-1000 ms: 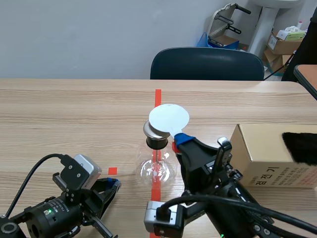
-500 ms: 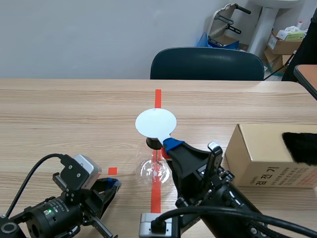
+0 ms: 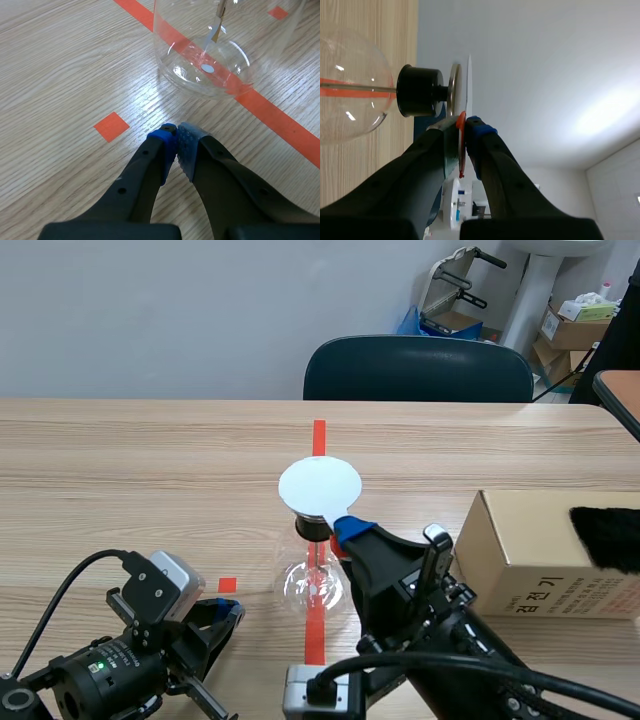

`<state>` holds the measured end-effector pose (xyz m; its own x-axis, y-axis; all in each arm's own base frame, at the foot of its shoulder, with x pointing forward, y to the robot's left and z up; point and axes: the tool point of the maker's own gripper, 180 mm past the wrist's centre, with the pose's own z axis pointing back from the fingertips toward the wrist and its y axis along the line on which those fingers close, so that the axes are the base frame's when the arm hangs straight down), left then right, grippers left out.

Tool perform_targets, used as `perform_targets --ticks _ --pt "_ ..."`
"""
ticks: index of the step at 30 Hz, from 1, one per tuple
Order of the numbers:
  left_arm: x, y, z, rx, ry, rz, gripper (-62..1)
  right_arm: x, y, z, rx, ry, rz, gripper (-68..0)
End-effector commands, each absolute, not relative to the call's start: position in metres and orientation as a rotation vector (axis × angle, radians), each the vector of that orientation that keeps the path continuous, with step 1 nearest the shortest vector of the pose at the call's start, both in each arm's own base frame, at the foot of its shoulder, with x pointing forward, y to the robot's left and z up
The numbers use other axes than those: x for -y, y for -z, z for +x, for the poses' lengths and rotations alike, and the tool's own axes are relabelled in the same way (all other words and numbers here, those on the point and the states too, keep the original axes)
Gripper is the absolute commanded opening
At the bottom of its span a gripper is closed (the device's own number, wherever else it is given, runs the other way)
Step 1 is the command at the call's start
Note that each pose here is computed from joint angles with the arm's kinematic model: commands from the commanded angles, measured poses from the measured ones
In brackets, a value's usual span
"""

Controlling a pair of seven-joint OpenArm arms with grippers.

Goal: Do the electroscope experiment

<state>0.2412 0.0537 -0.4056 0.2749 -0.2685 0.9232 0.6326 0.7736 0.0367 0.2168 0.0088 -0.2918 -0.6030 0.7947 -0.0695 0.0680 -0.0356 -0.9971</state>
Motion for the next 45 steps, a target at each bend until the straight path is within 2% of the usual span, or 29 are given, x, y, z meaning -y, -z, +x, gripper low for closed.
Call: perform_targets --ticks 1,14,26,35,45 --pt "-0.050 0.396 0.246 1.180 0.618 -0.381 -56.7 -0.003 0.286 0.224 1.691 -1.664 -0.955 -66.7" --pt "-0.050 0.396 0.246 1.180 0.618 -0.381 -56.7 0.062 0.281 0.252 1.422 -1.363 -1.193 -66.7" --pt "-0.050 0.395 0.246 1.185 0.617 -0.383 -56.7 0.110 0.279 0.257 1.229 -1.151 -1.321 -66.7" --pt "-0.050 0.396 0.246 1.180 0.618 -0.381 -56.7 0.108 0.279 0.257 1.237 -1.160 -1.320 -66.7" --pt "-0.050 0.396 0.246 1.181 0.618 -0.381 -56.7 0.064 0.281 0.253 1.414 -1.357 -1.205 -66.7"
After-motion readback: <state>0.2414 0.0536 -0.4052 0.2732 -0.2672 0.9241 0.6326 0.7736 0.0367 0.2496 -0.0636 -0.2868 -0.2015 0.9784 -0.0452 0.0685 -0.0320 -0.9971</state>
